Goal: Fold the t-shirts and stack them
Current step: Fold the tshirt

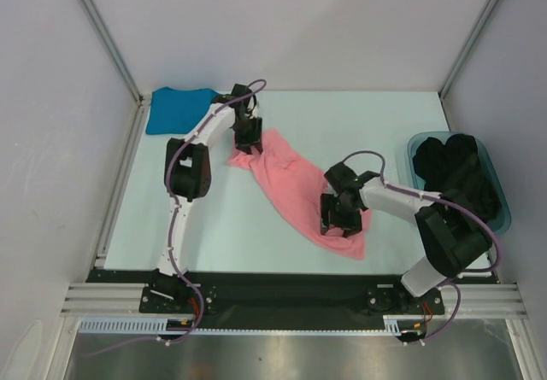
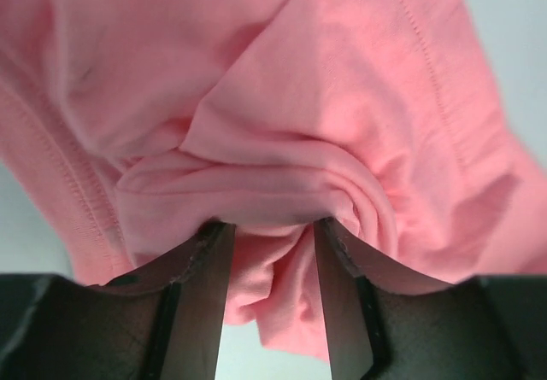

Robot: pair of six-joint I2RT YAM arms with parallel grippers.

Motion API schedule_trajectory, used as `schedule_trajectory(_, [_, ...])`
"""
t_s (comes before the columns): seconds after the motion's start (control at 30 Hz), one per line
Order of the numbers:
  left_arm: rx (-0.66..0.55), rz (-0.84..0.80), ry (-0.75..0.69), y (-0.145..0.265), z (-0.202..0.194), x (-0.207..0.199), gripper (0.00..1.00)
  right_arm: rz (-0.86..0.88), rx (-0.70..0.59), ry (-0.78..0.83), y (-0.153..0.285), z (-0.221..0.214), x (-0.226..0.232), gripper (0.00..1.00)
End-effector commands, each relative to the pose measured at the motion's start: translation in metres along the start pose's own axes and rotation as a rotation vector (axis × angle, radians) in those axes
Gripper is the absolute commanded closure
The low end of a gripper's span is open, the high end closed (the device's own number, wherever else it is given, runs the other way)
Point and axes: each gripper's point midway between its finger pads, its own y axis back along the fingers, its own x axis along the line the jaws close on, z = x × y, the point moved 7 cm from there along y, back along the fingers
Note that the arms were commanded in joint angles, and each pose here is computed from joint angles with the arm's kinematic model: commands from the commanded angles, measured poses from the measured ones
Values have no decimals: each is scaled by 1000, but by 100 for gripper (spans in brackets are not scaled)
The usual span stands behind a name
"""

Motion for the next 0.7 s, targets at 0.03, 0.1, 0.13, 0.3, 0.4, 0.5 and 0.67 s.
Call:
schedule_trajectory(0.03, [-132, -392, -105, -46, 34, -57, 50, 234, 195, 34, -6, -33, 66, 29])
schedule_trajectory(0.1, [-136, -511, -112, -52, 39, -70, 50, 319, 216, 75, -11, -40, 93, 29])
schedule_trajectory(0.13, [-140, -550, -112, -51, 41, -75, 49, 376, 247, 64, -8, -43, 107, 29])
schedule_trajectory(0.3, [-312, -536, -180, -17, 75, -81, 42, 530, 203, 121, 16, -31, 156, 29])
schedule_trajectory(0.4, [-404, -502, -193, 29, 89, -79, 41, 474, 124, 179, 39, -19, 155, 29])
schedule_trajectory(0.5, [-487, -413, -207, 87, 90, -74, 35, 324, 31, 229, 56, -7, 134, 28])
schedule_trajectory(0.67, [-499, -353, -208, 137, 56, -80, 30, 209, -49, 246, 85, 6, 88, 27])
